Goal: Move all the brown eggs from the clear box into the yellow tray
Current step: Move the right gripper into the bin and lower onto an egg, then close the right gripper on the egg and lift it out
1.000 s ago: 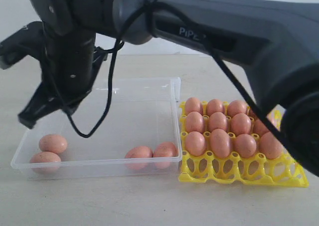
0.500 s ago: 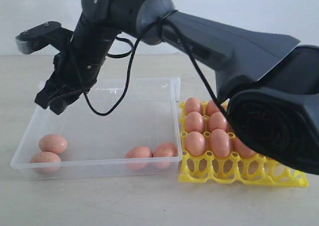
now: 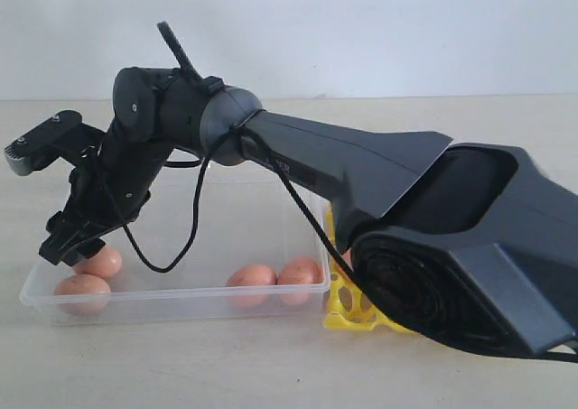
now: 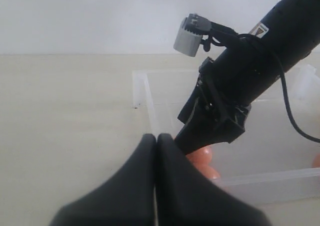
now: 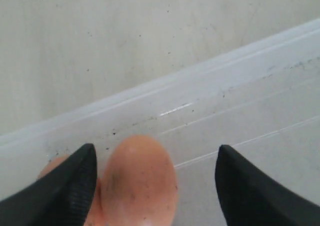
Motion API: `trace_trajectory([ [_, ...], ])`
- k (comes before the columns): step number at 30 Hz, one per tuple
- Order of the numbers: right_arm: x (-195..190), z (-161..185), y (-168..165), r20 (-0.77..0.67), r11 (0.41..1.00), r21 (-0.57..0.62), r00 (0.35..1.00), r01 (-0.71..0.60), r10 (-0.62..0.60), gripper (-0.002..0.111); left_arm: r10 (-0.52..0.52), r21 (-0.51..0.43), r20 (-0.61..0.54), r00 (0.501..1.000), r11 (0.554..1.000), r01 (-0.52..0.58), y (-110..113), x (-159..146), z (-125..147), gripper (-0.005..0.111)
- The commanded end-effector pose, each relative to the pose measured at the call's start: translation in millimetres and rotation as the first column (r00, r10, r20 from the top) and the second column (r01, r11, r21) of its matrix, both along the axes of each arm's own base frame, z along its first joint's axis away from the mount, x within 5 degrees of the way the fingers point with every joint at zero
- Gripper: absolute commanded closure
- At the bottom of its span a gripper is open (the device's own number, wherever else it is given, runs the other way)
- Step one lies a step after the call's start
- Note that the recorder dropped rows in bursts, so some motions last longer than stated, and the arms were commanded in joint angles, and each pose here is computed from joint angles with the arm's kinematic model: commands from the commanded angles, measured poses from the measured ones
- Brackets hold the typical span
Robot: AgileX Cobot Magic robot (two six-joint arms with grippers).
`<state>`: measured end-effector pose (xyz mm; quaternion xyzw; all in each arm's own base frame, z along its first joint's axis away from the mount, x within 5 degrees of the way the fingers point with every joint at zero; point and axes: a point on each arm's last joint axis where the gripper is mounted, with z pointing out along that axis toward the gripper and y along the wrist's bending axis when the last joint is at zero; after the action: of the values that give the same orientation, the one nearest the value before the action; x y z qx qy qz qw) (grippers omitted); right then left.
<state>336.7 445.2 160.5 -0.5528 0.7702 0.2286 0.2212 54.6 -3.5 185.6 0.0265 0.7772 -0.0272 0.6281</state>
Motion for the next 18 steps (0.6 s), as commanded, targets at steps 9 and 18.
trace_trajectory([
  [9,2,-40,-3,-0.030,0.995,-0.098,1.000,-0.006,0.004,0.046,0.001,0.074,0.018,1.000,0.997,-0.002,2,0,2,0.111],
  [18,2,-42,-3,-0.050,0.994,-0.104,0.998,0.026,-0.031,0.109,0.001,0.074,0.018,1.000,0.997,-0.002,2,0,2,0.111],
])
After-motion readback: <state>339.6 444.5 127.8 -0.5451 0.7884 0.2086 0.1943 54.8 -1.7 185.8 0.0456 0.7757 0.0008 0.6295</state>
